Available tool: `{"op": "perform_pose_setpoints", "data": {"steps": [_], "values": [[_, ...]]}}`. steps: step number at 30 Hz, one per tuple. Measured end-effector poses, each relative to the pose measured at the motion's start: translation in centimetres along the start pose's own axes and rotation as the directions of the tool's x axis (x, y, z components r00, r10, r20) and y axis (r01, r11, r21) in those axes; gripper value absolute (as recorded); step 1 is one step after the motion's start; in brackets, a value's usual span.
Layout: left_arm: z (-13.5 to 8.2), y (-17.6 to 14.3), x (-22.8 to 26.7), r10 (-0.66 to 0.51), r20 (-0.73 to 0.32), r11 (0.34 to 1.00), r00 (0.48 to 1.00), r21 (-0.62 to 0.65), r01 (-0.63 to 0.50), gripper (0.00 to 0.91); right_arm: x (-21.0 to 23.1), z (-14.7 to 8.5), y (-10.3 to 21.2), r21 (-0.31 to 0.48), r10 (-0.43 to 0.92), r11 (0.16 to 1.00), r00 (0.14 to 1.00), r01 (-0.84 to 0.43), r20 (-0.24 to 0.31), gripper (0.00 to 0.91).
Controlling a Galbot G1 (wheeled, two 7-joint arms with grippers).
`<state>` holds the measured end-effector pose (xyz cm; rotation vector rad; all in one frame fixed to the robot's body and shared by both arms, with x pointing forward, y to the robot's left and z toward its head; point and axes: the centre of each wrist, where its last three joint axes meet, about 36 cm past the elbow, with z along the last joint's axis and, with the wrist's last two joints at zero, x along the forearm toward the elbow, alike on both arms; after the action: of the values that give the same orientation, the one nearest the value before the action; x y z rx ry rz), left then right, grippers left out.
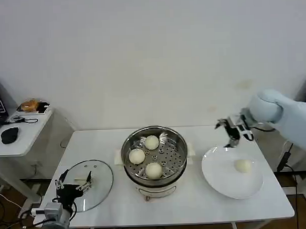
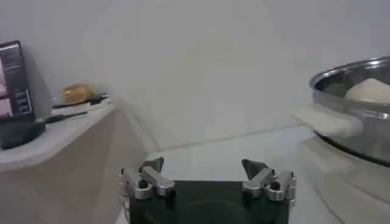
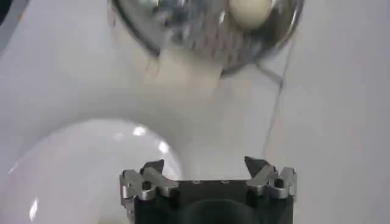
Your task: Take steamed baozi put them in steamer then cover it.
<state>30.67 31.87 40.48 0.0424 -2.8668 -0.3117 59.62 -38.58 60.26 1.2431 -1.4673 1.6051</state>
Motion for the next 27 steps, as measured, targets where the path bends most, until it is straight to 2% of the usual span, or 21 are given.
{"op": "perform_pose_setpoints", "data": {"steps": [7, 14, 19, 27], "values": [[0.2, -0.1, 0.2, 0.001, -0.007, 1.0, 1.0, 0.0, -0.001, 0.907, -2.4, 3.8, 3.3, -0.073, -0.038, 0.997, 0.998, 0.034, -0.051, 0.907], [0.2, 0.1, 0.6, -0.003, -0.009, 1.0, 1.0, -0.008, 0.003, 0.907, -4.7, 6.5, 5.3, -0.129, -0.068, 0.99, 0.994, 0.057, -0.087, 0.907], [0.2, 0.0, 0.8, -0.005, -0.01, 1.0, 1.0, -0.007, 0.005, 0.907, -6.4, 7.6, 6.1, -0.151, -0.087, 0.986, 0.99, 0.07, -0.107, 0.907], [0.2, 0.2, 1.0, -0.011, -0.011, 1.0, 1.0, -0.012, 0.01, 0.907, -9.5, 8.1, 6.8, -0.166, -0.112, 0.982, 0.987, 0.091, -0.117, 0.907]]}}
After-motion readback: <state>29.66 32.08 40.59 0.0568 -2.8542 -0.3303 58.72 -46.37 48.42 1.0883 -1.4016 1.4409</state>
